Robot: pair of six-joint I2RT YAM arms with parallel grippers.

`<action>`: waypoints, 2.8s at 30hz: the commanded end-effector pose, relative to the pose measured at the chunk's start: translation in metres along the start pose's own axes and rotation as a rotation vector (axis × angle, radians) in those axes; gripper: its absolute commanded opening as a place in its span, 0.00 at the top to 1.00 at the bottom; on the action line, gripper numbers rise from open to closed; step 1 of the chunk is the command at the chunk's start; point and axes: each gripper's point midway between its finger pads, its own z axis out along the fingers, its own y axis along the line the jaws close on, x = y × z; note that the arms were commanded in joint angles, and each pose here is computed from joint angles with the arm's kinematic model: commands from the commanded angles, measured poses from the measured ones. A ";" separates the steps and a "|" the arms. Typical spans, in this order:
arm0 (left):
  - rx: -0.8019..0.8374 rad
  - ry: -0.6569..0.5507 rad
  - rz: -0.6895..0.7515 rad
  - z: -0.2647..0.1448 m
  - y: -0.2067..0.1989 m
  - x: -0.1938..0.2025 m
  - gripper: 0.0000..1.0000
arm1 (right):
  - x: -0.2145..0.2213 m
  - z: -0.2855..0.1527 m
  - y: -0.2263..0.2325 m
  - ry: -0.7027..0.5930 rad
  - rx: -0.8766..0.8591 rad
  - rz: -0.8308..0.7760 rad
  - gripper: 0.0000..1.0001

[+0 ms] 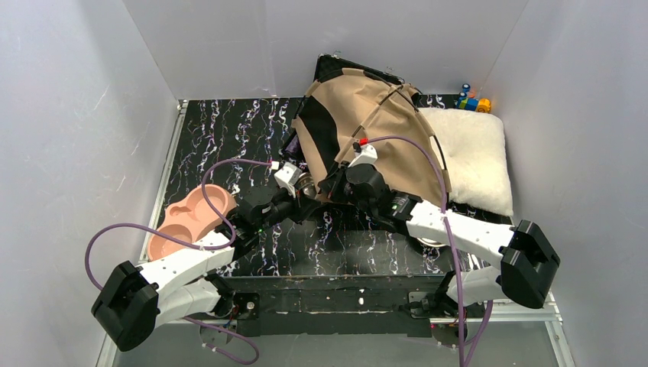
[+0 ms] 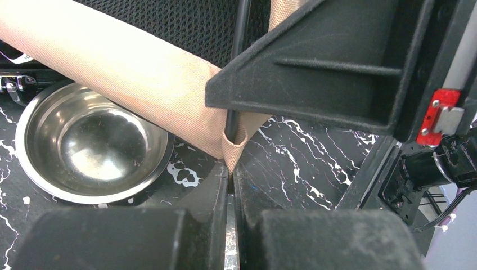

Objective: Set up the pet tent

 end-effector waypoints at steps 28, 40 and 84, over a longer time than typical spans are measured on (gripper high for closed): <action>-0.094 -0.028 -0.021 -0.072 -0.017 -0.055 0.02 | 0.034 -0.044 0.010 0.184 -0.082 -0.196 0.34; -0.082 0.064 0.124 -0.066 -0.029 -0.100 0.02 | -0.002 -0.127 0.061 0.365 -0.252 -0.419 0.21; -0.279 -0.081 0.099 -0.068 0.018 -0.157 0.02 | -0.126 -0.100 -0.047 0.047 0.017 -0.294 0.27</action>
